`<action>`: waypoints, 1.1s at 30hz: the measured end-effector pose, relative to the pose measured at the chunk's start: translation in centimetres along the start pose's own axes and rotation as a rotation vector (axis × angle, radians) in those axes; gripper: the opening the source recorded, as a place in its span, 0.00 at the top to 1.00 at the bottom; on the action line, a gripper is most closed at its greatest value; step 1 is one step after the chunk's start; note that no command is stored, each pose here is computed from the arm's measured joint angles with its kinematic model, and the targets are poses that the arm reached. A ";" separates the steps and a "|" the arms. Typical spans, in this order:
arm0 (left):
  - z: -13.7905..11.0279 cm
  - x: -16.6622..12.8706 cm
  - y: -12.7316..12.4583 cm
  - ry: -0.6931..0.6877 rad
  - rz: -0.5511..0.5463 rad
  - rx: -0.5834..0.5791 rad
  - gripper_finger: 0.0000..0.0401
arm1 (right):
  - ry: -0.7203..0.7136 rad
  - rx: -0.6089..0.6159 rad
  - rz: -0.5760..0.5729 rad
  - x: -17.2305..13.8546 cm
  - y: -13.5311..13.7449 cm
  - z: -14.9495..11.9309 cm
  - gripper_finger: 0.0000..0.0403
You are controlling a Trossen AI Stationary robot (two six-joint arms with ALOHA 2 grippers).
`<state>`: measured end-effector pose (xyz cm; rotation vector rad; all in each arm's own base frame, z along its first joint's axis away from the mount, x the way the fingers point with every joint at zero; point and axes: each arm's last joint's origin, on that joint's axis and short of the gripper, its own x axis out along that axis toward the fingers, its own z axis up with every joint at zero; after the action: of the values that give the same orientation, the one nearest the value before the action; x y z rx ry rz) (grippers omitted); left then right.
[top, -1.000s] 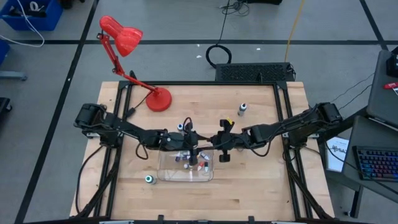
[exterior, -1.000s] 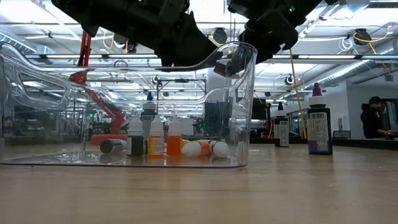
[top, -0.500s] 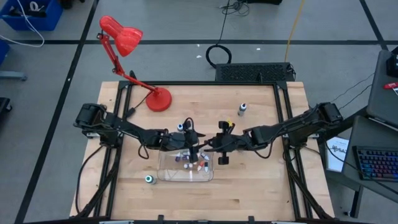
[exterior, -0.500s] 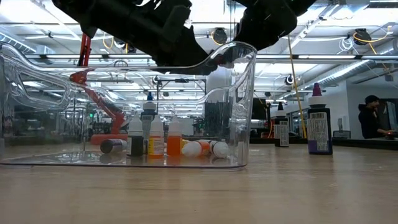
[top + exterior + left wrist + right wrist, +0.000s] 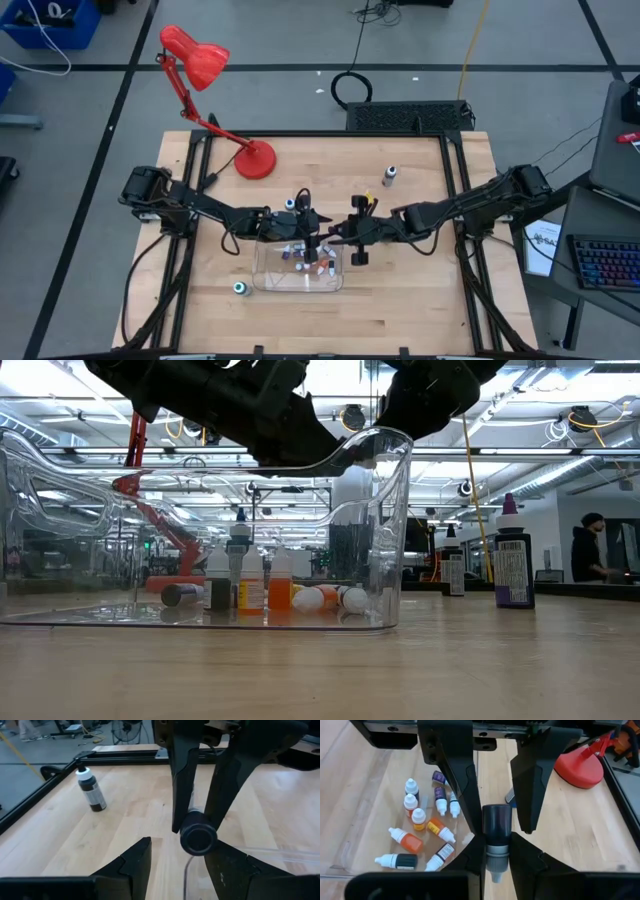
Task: Pick & Place food coloring
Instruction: Put the small black food coloring into the bin
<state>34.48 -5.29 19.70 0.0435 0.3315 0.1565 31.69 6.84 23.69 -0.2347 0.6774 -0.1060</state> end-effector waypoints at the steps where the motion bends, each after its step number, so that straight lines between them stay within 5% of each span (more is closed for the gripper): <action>1: 0.0 0.0 0.0 -0.001 -0.010 0.005 0.55 | 0.000 0.000 0.001 0.0 0.0 0.0 0.88; 33: 0.3 -0.1 -0.3 -0.020 -0.099 0.003 0.55 | 0.017 -0.006 0.001 0.1 0.1 -0.3 0.88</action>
<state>34.55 -5.60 20.03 0.0319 0.3131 0.0579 31.63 6.82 23.38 -0.2392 0.6944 -0.1049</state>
